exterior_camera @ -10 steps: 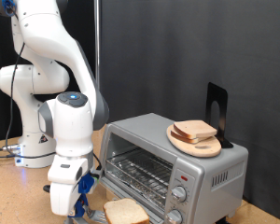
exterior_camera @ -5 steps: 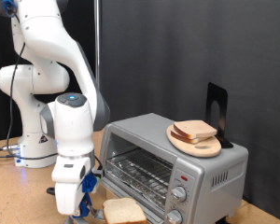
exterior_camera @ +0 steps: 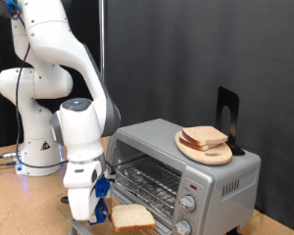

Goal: Make a piece of toast with the oven

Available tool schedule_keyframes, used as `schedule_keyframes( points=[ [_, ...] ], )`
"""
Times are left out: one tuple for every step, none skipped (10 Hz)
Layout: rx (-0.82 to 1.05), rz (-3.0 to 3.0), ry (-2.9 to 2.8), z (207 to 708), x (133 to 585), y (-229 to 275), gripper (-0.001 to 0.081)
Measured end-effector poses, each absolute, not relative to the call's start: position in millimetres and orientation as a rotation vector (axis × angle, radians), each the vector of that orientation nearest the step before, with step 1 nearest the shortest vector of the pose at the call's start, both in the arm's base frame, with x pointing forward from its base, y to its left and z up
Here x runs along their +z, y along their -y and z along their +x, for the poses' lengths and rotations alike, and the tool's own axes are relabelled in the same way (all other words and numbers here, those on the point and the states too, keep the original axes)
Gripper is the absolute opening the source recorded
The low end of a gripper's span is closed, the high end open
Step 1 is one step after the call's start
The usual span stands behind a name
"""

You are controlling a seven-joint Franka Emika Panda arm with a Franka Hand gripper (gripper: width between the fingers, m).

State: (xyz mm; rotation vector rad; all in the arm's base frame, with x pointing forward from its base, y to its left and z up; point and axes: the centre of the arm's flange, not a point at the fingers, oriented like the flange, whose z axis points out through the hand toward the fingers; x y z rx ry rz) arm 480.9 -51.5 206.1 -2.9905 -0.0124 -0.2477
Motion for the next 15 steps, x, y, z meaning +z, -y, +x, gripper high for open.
schedule_keyframes(
  points=[
    [-0.282,-2.94,0.01,477,208,56,0.0393],
    [-0.316,-2.896,0.012,472,210,64,0.0393],
    [-0.333,-2.877,0.011,467,211,76,0.0393],
    [-0.332,-2.865,0.004,461,212,89,0.0393],
    [-0.314,-2.851,0.0,456,215,101,0.0393],
    [-0.276,-2.834,0.001,451,220,112,0.0393],
    [-0.221,-2.815,0.012,447,229,121,0.0393],
    [-0.167,-2.799,0.028,442,240,126,0.0393],
    [-0.178,-2.806,0.027,442,239,126,0.0393],
    [-0.169,-2.805,0.112,442,237,124,0.0393],
    [-0.157,-2.791,0.246,441,237,124,0.0393],
    [-0.14,-2.768,0.417,441,241,124,0.0393],
    [-0.12,-2.75,0.558,444,248,126,0.0393],
    [-0.105,-2.742,0.651,449,256,127,0.0393],
    [-0.11,-2.746,0.683,455,266,128,0.0393]
  ],
)
